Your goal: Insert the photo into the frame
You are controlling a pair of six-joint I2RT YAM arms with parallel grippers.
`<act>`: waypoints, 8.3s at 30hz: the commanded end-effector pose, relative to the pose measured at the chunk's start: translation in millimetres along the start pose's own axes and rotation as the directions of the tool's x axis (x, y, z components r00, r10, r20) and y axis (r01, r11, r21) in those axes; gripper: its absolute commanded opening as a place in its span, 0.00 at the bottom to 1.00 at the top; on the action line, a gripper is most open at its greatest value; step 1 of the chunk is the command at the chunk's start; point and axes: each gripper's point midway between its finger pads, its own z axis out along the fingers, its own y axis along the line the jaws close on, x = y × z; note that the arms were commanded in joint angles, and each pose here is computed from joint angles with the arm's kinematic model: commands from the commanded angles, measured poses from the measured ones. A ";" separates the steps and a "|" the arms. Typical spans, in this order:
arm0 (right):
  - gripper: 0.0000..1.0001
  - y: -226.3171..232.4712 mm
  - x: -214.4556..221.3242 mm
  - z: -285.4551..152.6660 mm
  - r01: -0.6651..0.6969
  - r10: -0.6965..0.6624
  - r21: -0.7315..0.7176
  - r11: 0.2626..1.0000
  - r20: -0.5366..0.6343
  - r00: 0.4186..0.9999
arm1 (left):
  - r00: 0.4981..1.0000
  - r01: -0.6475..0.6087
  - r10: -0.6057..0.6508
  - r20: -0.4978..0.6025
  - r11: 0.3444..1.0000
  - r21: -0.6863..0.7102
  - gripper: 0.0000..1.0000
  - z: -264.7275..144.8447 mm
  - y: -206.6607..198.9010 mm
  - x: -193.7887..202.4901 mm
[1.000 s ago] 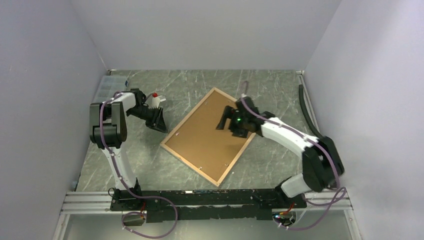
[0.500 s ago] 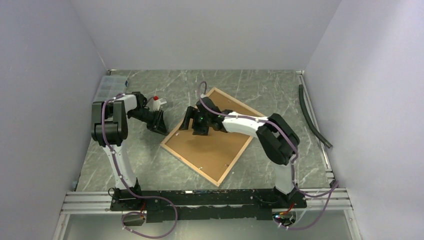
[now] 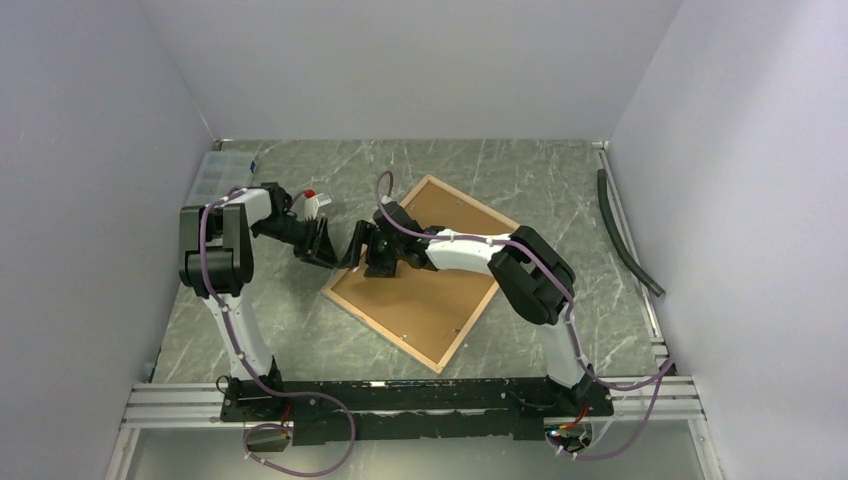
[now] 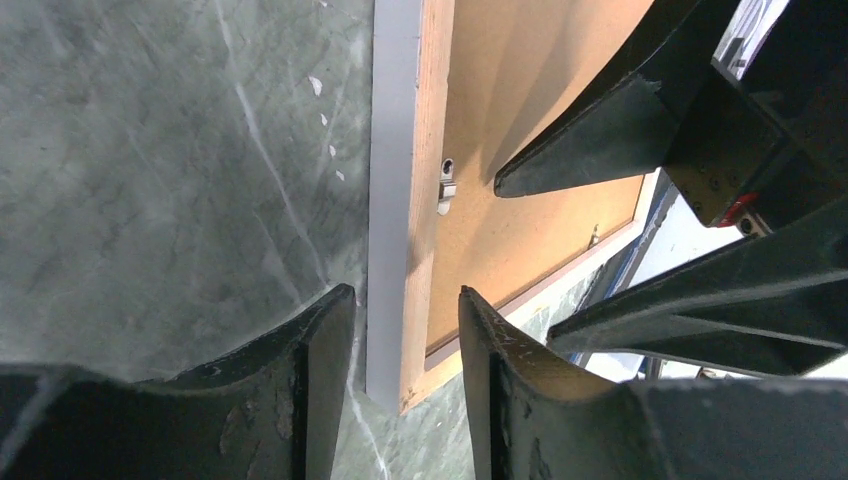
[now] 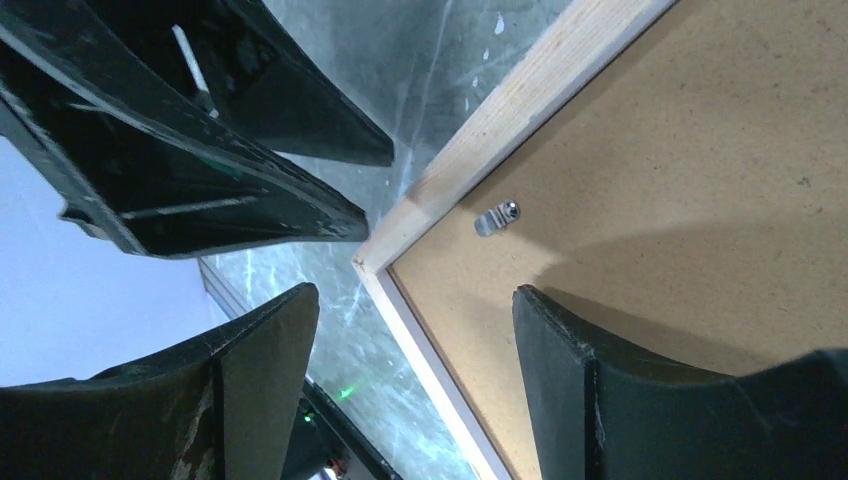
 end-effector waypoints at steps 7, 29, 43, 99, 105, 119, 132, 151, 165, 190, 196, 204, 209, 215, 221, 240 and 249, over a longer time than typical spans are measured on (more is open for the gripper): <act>0.69 12.8 -6.1 10.5 -0.034 0.036 -0.066 0.997 0.023 0.999 | 0.999 -0.028 0.027 -0.030 0.999 -0.017 0.37 13.1 5.4 11.3; 0.66 -2.0 -9.2 29.3 -0.041 0.042 -0.019 0.999 0.044 0.998 | 0.998 -0.014 0.013 -0.055 1.000 -0.027 0.25 22.8 11.7 21.7; 0.64 -3.0 -13.4 36.8 -0.040 0.040 -0.009 0.999 0.051 0.998 | 0.998 -0.016 0.015 -0.061 1.000 -0.016 0.22 23.5 10.5 24.3; 1.00 -191.7 -79.0 -197.6 -0.309 0.192 0.259 0.915 0.394 0.899 | 0.948 -0.243 0.204 -0.244 0.960 -0.141 0.27 31.1 -6.8 36.9; 1.00 -168.4 -110.7 -175.9 -0.263 0.167 0.237 0.935 0.361 0.918 | 0.901 -0.289 0.248 -0.357 0.955 -0.065 0.25 57.5 -30.0 64.4; 1.00 -163.6 -134.1 -207.0 -0.248 0.066 0.358 0.900 0.450 0.891 | 0.955 -0.253 0.241 -0.173 0.966 -0.054 0.33 -7.8 -51.1 17.2; 0.95 -64.9 -142.2 -147.5 -0.017 -0.026 0.116 0.993 0.364 0.931 | 0.994 0.107 -0.108 0.001 0.988 0.112 0.44 6.5 -29.4 -18.8; 0.81 3.9 -111.8 -12.9 0.101 -0.084 -0.122 0.987 0.136 0.987 | 0.976 0.216 -0.215 -0.044 0.976 0.030 0.26 38.1 6.9 0.8; 0.73 7.9 -88.0 26.8 0.082 -0.075 -0.149 0.985 0.055 0.996 | 0.975 0.220 -0.219 -0.041 0.976 0.000 0.22 38.4 11.5 3.6; 0.67 3.5 -66.6 44.8 0.032 -0.033 -0.180 0.983 -0.001 0.999 | 0.978 0.205 -0.205 -0.039 0.979 0.002 0.21 36.4 8.7 1.9; 0.67 5.0 -64.5 46.0 0.039 -0.043 -0.196 0.980 -0.013 0.999 | 0.978 0.206 -0.206 -0.038 0.979 0.003 0.20 35.9 8.7 1.6; 0.66 4.1 -63.2 45.9 0.034 -0.039 -0.195 0.980 -0.018 0.999 | 0.979 0.199 -0.199 -0.037 0.980 -0.002 0.19 34.6 8.3 0.6; 0.66 4.2 -63.6 46.1 0.033 -0.037 -0.194 0.980 -0.017 0.999 | 0.980 0.196 -0.196 -0.034 0.981 -0.007 0.19 33.7 8.2 0.2; 0.66 3.7 -64.7 48.9 0.020 -0.023 -0.198 0.980 -0.012 1.000 | 0.980 0.197 -0.197 -0.035 0.980 -0.008 0.18 33.6 8.4 0.2; 0.66 2.1 -64.3 53.0 0.001 -0.003 -0.203 0.979 -0.009 1.000 | 0.981 0.193 -0.193 -0.034 0.981 -0.012 0.17 32.8 8.2 -0.3; 0.65 12.4 -50.6 56.3 -0.030 0.029 -0.228 0.973 -0.010 1.000 | 0.984 0.173 -0.174 -0.027 0.984 -0.031 0.15 29.6 9.1 -1.5; 0.65 24.7 -39.3 58.7 -0.050 0.041 -0.265 0.963 -0.038 0.998 | 0.984 0.177 -0.177 -0.017 0.984 -0.031 0.14 25.6 8.9 -4.4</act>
